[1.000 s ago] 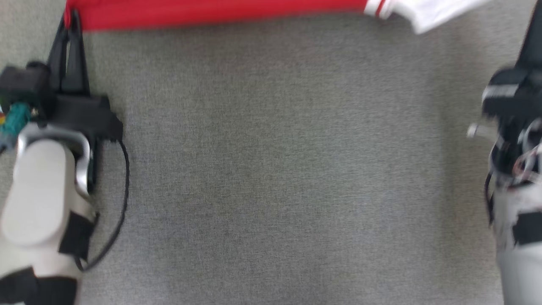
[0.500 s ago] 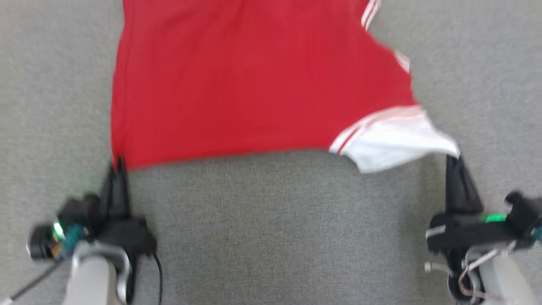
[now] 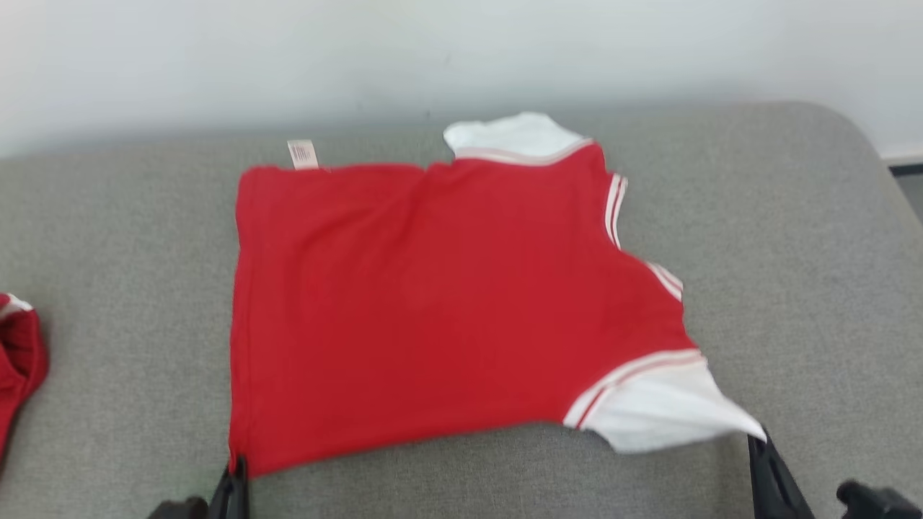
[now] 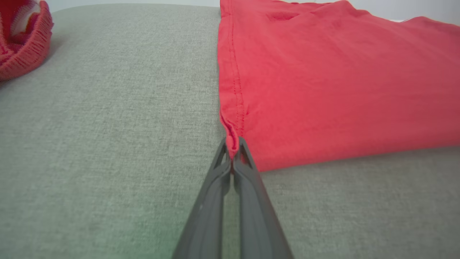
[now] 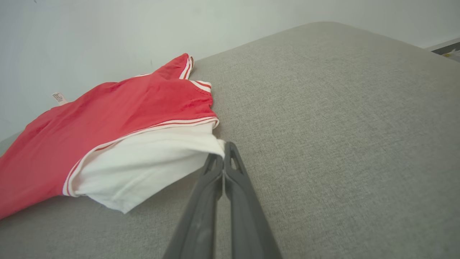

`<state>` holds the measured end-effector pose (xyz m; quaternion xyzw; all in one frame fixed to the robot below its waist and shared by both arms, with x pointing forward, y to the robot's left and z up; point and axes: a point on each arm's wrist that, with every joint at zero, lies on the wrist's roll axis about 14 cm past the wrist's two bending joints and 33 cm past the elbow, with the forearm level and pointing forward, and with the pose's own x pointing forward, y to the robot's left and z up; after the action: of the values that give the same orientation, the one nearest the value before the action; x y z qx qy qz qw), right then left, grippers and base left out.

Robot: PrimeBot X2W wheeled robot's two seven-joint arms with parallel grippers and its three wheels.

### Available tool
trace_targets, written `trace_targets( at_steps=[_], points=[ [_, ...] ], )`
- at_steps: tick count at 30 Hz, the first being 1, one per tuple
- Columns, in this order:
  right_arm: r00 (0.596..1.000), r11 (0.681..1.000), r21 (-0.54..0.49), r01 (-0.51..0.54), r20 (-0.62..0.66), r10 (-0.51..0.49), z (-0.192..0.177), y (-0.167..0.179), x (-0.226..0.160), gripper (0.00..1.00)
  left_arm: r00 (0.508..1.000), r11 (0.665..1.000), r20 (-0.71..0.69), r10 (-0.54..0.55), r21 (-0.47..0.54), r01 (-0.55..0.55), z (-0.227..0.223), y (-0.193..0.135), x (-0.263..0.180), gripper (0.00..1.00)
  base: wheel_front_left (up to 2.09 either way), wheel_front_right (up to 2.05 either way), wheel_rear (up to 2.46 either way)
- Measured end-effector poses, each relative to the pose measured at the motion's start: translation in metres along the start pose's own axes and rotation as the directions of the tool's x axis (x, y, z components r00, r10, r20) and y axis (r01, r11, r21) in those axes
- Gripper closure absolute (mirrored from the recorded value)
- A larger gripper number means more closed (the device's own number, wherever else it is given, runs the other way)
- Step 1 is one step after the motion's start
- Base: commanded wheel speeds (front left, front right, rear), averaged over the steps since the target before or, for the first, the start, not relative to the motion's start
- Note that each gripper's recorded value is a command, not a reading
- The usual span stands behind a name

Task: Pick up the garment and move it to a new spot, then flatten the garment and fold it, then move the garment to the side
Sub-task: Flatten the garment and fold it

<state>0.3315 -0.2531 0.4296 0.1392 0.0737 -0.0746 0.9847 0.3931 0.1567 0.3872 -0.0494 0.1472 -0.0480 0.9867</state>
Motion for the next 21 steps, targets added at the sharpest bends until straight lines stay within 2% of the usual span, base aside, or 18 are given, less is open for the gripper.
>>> trace_targets(
  at_steps=[12, 21],
  points=[
    [0.999, 0.999, 0.013, 0.048, -0.025, -0.048, -0.018, -0.016, -0.06, 1.0, 0.999, 0.998, -0.001, 0.044, -0.036, -0.044, -0.011, 0.008, -0.054, 1.0, 0.0, 0.0, 0.0],
    [0.997, 0.998, -0.009, 0.067, -0.041, -0.067, -0.025, -0.022, -0.076, 1.0, 0.998, 0.996, -0.021, 0.062, -0.058, -0.063, -0.022, 0.011, -0.067, 1.0, 0.0, 0.0, 0.0]
  ],
)
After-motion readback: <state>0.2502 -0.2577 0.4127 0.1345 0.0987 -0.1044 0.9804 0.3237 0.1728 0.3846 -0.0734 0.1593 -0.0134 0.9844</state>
